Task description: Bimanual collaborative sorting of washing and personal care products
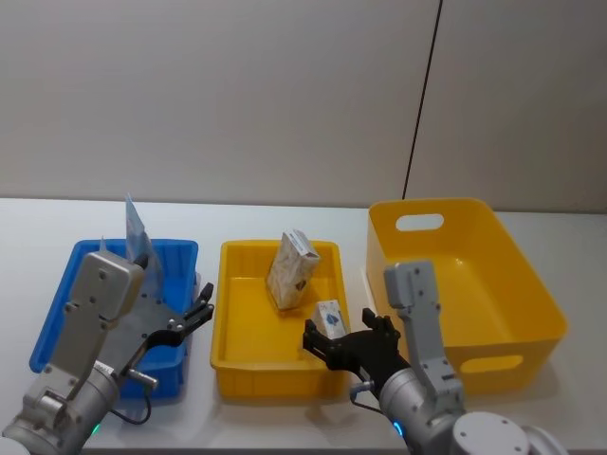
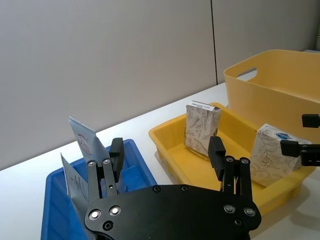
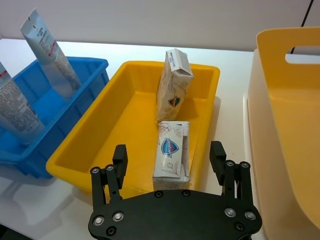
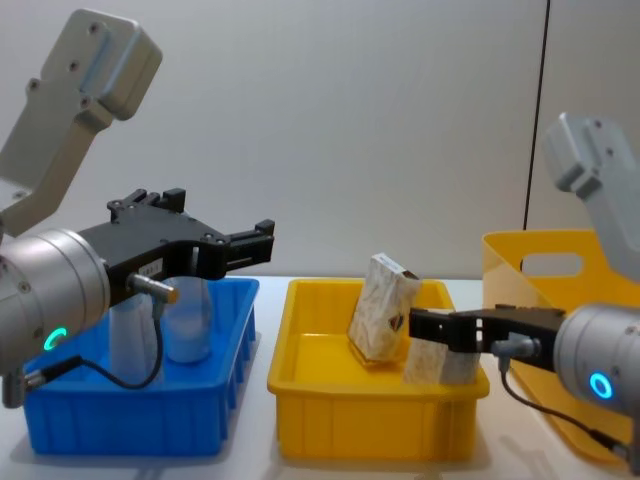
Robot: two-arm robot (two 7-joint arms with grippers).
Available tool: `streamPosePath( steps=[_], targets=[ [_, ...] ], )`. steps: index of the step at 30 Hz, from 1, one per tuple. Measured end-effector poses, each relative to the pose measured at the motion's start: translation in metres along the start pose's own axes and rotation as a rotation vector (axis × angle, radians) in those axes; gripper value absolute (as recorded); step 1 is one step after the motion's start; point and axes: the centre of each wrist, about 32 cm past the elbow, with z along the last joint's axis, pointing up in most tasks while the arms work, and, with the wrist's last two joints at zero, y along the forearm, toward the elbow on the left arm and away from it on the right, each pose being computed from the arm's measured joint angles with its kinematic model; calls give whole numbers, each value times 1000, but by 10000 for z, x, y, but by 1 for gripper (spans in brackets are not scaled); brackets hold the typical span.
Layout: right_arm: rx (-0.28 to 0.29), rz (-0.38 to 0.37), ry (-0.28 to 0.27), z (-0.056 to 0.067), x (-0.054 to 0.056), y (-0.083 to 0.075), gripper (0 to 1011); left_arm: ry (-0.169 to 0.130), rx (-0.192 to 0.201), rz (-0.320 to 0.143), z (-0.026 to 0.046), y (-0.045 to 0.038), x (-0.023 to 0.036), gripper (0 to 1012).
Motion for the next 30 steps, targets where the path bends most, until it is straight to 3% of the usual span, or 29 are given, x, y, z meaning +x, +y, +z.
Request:
streamPosePath(
  steps=[27, 30],
  targets=[
    [-81, 11, 70, 33, -43, 289, 1004, 0, 0, 0, 0, 0, 0, 1001],
    [-90, 14, 76, 36, -43, 315, 951, 0, 0, 0, 0, 0, 0, 1001]
  ],
)
